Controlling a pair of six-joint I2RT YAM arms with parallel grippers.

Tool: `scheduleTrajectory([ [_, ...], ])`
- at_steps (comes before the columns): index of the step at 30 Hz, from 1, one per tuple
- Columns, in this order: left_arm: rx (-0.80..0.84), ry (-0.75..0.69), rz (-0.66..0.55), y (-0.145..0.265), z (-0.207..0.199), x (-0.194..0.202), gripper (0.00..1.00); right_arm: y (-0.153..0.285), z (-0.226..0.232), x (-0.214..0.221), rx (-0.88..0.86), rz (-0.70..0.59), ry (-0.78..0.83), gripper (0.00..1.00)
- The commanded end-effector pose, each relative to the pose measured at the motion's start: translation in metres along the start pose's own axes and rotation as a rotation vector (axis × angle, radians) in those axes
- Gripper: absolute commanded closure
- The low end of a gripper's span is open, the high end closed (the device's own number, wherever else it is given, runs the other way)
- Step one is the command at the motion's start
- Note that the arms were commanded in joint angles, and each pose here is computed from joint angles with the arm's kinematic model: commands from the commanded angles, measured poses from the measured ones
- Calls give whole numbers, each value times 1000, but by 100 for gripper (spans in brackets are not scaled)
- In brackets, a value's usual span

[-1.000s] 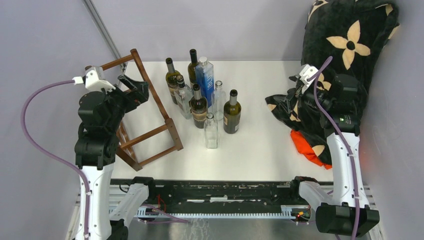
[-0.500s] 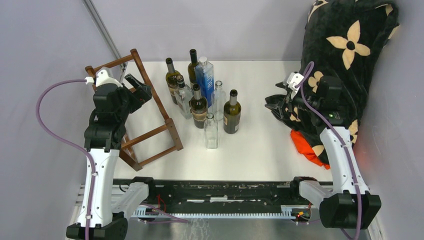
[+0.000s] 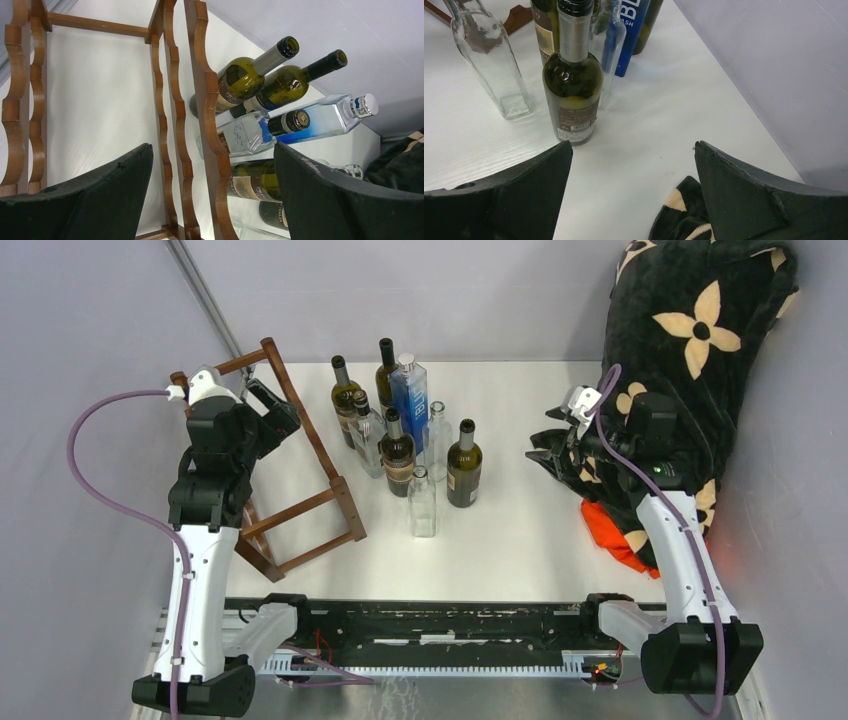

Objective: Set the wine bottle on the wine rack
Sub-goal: Adjust the wine rack at the center of the board.

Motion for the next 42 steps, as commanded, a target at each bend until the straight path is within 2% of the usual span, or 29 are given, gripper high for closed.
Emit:
scheduleTrajectory([
  [1, 19, -8, -74, 12, -5, -19, 5, 2, 4, -11, 1, -36, 61, 2],
  [8, 56, -49, -50, 11, -12, -21, 0, 4, 9, -14, 17, -51, 68, 2],
  [17, -30, -50, 46, -8, -7, -12, 0, 9, 12, -14, 57, -49, 37, 2],
  [42, -75, -91, 71, -17, 0, -6, 0, 7, 14, -7, 61, -39, 6, 2],
])
Point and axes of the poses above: each gripper's point midway between its finger pads, its own y axis back along the fingers, its own z axis along the line the jaws close on, x = y × z, the point moved 6 cm from there along y, back along the fingers, and after that the axes turned 1 degree about y, right-handed, at the moved point
